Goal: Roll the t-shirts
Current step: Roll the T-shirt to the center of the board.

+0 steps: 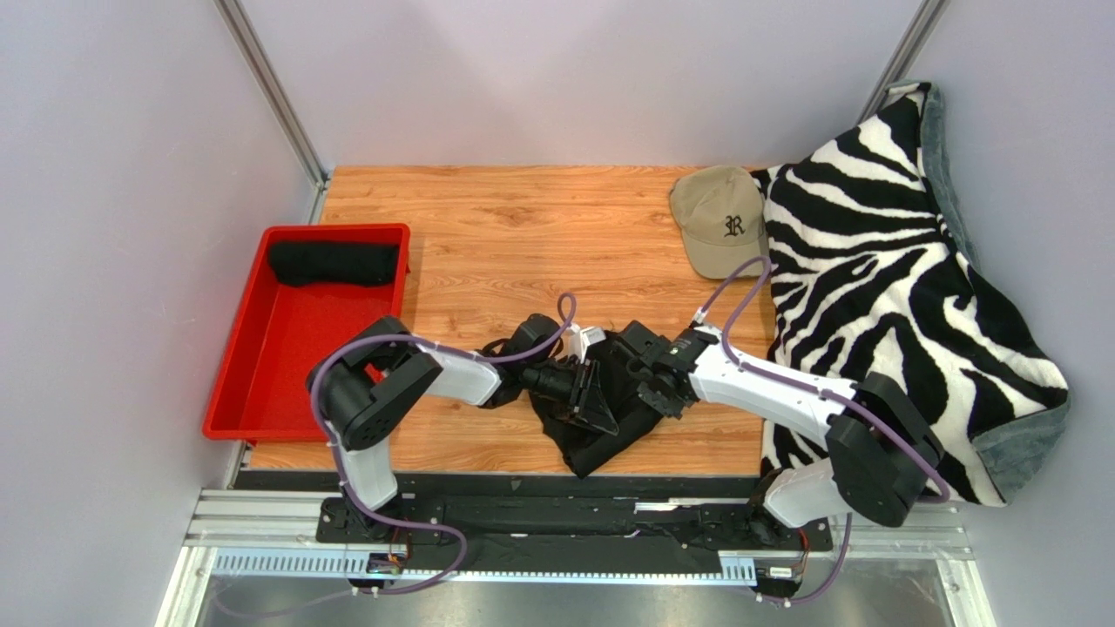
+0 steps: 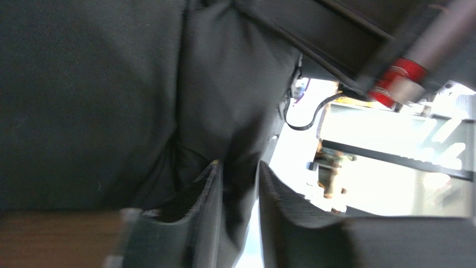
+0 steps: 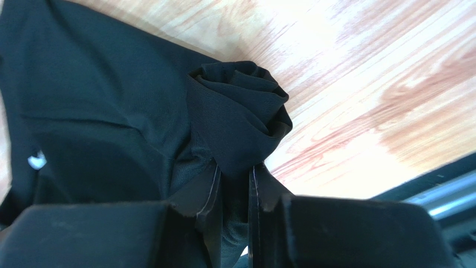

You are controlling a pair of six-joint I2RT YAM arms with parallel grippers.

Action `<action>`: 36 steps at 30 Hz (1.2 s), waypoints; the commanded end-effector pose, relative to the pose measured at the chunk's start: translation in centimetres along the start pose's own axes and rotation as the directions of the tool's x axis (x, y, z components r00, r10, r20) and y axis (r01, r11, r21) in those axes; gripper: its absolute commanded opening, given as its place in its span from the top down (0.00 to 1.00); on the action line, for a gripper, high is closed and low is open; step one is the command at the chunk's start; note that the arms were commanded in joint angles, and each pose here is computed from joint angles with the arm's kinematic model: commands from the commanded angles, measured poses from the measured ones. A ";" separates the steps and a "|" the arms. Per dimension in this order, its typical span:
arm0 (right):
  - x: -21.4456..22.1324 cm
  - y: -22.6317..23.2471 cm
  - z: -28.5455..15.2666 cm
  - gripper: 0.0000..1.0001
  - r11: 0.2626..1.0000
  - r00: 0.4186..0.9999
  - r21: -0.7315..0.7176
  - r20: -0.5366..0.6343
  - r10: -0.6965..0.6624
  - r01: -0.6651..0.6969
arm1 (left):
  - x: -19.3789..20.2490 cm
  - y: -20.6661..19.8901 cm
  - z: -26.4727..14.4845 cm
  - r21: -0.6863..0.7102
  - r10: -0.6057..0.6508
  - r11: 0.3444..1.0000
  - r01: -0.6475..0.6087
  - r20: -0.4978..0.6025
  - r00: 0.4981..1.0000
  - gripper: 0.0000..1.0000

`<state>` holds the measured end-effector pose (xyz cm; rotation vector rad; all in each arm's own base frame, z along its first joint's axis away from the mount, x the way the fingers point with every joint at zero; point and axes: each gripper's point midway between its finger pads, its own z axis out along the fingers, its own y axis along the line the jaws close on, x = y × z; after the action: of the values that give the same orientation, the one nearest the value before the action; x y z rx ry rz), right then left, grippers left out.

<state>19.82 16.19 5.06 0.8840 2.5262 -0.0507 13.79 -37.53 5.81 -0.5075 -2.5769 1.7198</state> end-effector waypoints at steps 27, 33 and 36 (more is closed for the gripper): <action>-1.8 -0.2 3.2 1.00 0.839 0.925 0.406 -0.269 -0.269 0.362 | -1.4 -7.4 -2.5 -0.816 0.905 0.116 -0.566 -0.148 0.400 0.44; -2.1 0.0 3.5 1.00 0.834 0.921 0.409 -0.279 -0.270 0.369 | -0.4 -6.4 1.0 -0.777 0.903 0.014 -0.629 -0.260 0.341 0.37; -2.1 0.0 3.5 1.00 0.833 0.922 0.412 -0.279 -0.270 0.369 | -0.5 -5.3 1.8 -0.775 0.892 -0.038 -0.631 -0.311 0.328 0.37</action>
<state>21.73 14.29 3.84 0.6301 2.9127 -0.7272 11.60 -39.90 9.13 -2.2758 -3.4322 0.2583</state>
